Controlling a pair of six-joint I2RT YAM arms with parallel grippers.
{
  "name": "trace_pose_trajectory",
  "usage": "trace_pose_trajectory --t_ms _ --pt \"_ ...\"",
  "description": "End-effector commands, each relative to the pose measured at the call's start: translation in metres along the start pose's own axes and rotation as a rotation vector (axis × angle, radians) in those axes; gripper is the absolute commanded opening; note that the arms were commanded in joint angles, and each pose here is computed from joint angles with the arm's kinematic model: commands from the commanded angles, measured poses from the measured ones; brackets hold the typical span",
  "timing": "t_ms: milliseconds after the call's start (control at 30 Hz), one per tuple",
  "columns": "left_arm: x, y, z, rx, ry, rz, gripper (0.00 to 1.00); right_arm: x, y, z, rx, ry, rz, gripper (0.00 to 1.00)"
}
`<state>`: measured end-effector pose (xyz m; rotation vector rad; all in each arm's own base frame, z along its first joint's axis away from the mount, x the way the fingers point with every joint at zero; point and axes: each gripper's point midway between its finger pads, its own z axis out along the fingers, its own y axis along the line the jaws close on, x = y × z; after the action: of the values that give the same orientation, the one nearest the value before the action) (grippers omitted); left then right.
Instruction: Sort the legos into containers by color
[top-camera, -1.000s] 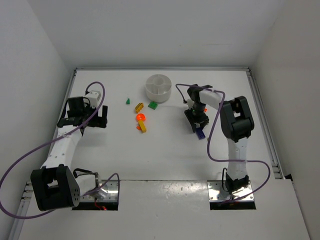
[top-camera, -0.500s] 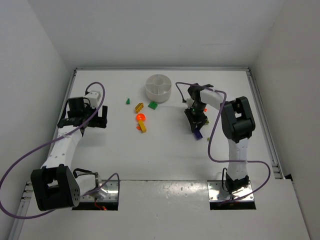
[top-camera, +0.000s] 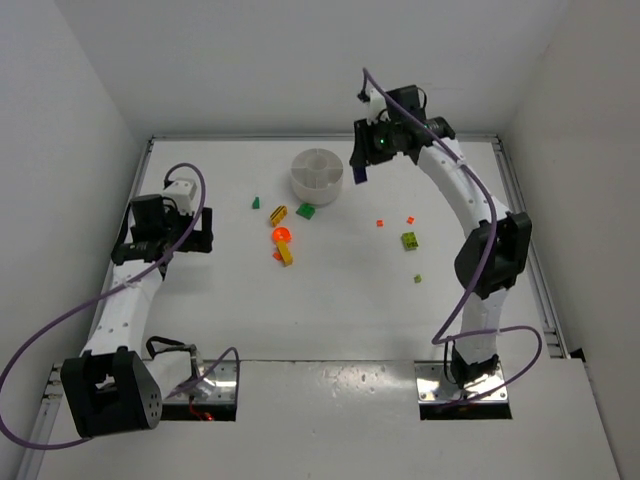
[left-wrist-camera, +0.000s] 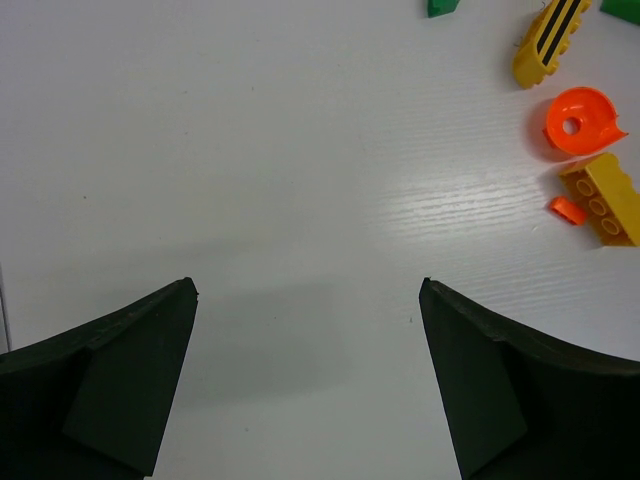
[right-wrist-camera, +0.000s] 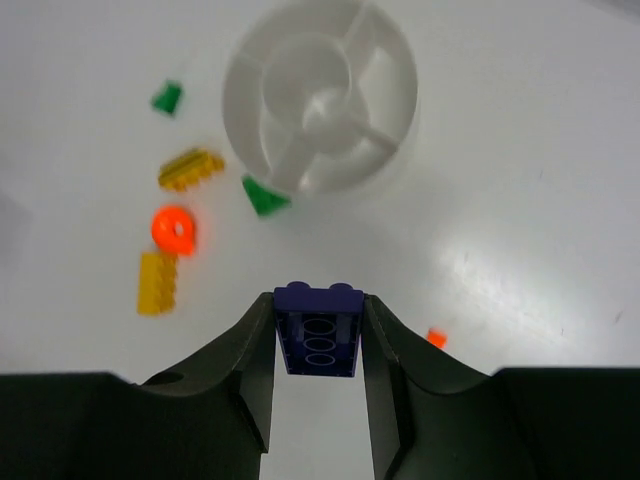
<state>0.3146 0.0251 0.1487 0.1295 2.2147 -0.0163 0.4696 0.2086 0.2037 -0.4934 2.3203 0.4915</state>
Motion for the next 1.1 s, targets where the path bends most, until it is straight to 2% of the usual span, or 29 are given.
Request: trace_pose_trajectory --t_ms 0,67,100,133,167,233,400,467,700,1067 --pt "-0.011 0.001 -0.003 -0.003 -0.055 -0.017 1.00 -0.049 0.008 0.012 -0.039 -0.158 0.023 0.00" --pt "-0.012 -0.001 -0.003 0.009 -0.057 -0.017 1.00 -0.060 0.013 0.011 -0.060 -0.235 0.057 0.00" --pt "-0.015 -0.003 -0.005 0.019 -0.071 -0.005 1.00 -0.087 0.016 0.004 -0.073 -0.362 0.031 0.00" --pt "-0.017 -0.004 -0.008 0.026 -0.084 -0.002 1.00 -0.099 0.025 -0.006 -0.090 -0.423 0.017 0.00" --pt "-0.013 -0.005 -0.007 0.027 -0.074 -0.004 1.00 -0.096 0.024 0.002 -0.097 -0.435 0.036 0.00" --pt "-0.015 -0.006 -0.009 0.035 -0.085 0.007 1.00 -0.121 0.024 -0.009 -0.087 -0.552 0.034 0.00" --pt "-0.007 -0.008 -0.003 0.047 -0.066 0.003 1.00 -0.135 0.023 0.034 -0.096 -0.565 0.061 0.00" --pt "-0.003 -0.010 0.000 0.058 -0.057 0.001 1.00 -0.144 0.030 0.038 -0.110 -0.595 0.047 0.00" --pt "0.003 -0.012 0.008 0.071 -0.039 -0.013 1.00 -0.127 0.059 0.075 -0.138 -0.552 -0.057 0.00" --pt "0.012 -0.012 0.012 0.075 -0.020 -0.008 1.00 -0.111 0.055 0.114 -0.075 -0.528 -0.103 0.00"
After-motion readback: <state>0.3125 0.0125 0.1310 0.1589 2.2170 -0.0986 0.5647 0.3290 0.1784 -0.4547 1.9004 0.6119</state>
